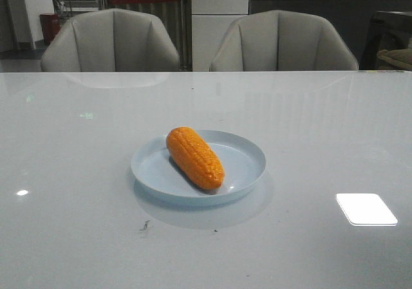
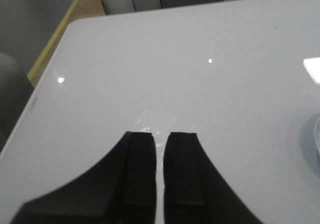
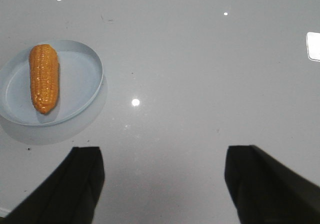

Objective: Place corn on plate with both arms

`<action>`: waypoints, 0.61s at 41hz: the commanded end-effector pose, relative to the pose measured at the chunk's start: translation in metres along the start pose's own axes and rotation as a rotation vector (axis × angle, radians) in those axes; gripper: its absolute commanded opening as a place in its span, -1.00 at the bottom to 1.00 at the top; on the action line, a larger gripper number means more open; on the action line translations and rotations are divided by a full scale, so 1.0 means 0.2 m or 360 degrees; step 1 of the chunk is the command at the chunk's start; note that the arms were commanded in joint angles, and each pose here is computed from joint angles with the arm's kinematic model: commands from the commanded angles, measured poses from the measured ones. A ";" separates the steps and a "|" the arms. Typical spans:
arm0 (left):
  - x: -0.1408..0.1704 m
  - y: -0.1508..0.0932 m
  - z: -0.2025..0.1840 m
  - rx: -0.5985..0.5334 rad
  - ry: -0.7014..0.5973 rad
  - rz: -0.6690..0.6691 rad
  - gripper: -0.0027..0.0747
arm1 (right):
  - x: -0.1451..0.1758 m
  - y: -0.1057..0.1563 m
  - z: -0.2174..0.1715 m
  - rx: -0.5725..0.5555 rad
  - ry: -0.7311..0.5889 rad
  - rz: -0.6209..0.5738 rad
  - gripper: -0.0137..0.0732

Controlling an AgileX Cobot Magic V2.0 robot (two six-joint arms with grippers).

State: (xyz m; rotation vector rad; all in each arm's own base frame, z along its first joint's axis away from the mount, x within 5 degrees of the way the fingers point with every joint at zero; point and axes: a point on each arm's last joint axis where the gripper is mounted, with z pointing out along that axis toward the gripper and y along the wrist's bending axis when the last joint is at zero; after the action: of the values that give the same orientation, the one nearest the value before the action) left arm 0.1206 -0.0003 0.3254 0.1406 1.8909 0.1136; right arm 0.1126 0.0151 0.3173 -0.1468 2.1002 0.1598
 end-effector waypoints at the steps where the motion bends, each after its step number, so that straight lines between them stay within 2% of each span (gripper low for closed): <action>1: -0.01 -0.01 -0.07 -0.0019 -0.0369 -0.0009 -0.68 | -0.06 0.00 -0.02 0.0007 -0.0136 0.0006 0.70; 8: 0.14 -0.03 -0.17 -0.0038 -0.0736 -0.0009 -0.68 | -0.06 0.00 -0.02 0.0007 -0.0136 0.0006 0.70; 11: 0.21 -0.04 -0.20 -0.0046 -0.0833 -0.0009 -0.68 | -0.06 0.00 -0.02 0.0007 -0.0136 0.0006 0.70; 18: 0.35 -0.06 -0.23 -0.0052 -0.0905 -0.0029 -0.68 | -0.06 0.00 -0.02 0.0007 -0.0136 0.0006 0.70; 25: 0.51 -0.08 -0.21 -0.0025 -0.0909 -0.0156 -0.68 | -0.06 0.00 -0.02 0.0007 -0.0136 0.0006 0.70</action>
State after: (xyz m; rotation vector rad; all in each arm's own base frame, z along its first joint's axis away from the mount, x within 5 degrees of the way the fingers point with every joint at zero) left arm 0.0522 -0.0016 0.2364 0.0967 1.4269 0.0584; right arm 0.1126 0.0151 0.3172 -0.1473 2.1017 0.1602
